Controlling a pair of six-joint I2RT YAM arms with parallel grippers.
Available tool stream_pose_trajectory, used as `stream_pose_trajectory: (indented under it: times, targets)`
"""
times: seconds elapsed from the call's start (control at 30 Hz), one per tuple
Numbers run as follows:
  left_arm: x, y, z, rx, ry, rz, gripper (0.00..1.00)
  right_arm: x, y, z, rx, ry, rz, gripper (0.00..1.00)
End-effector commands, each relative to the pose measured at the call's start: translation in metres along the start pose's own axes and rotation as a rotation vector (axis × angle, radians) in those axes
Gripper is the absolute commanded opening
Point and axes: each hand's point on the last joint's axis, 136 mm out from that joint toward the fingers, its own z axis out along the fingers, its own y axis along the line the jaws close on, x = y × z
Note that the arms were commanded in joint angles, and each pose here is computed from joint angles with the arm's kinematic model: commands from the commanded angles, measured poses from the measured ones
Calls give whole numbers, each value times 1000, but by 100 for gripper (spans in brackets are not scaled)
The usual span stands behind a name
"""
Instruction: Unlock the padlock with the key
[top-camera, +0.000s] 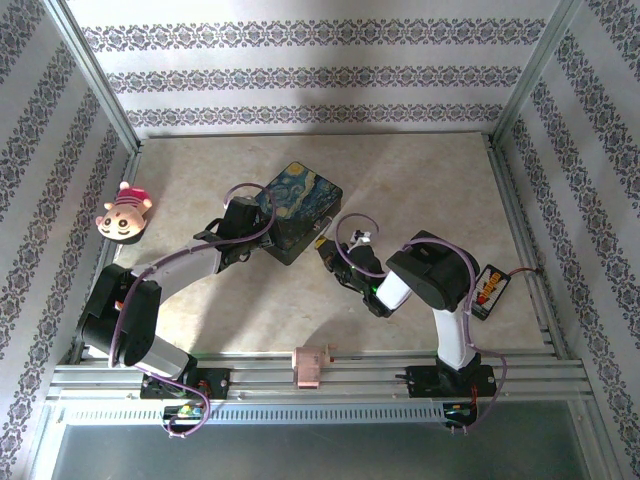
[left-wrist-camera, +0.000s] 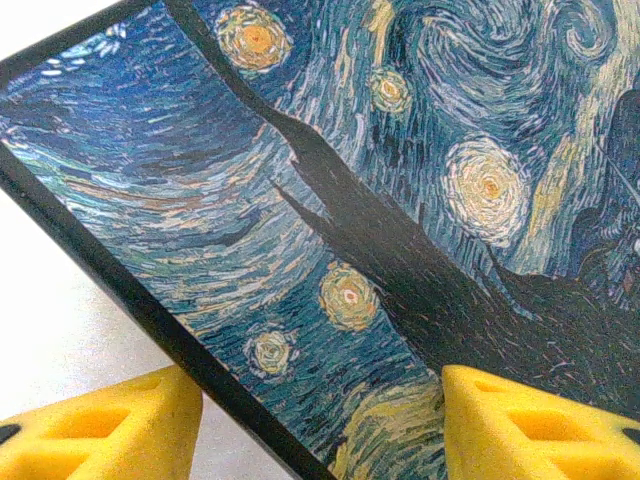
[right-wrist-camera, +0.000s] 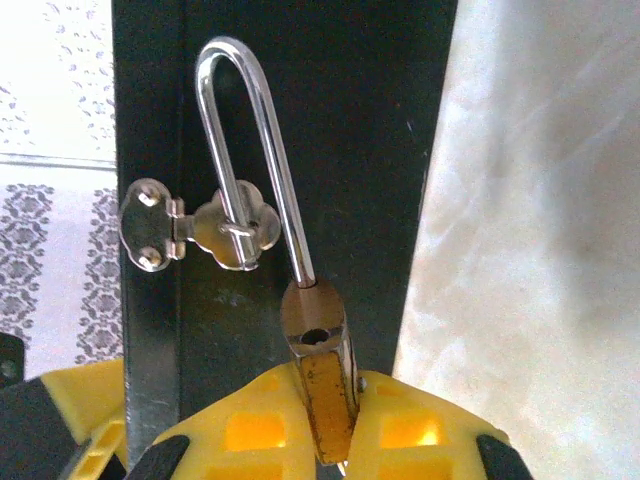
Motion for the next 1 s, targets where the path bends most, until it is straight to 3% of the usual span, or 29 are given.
stream_pose_trajectory:
  times: [0.0,0.7,0.97]
  targets:
    - [46,67,4,-224,149,6,60,-19,12,1,-55,-88,24,0]
    - [44,74,0,-235,142,-1,60,-39,24,-6,-80,-141,-6,0]
    - [12,50,-3,-130,63,20,59,-34,11,-34,-5,-87,-81,0]
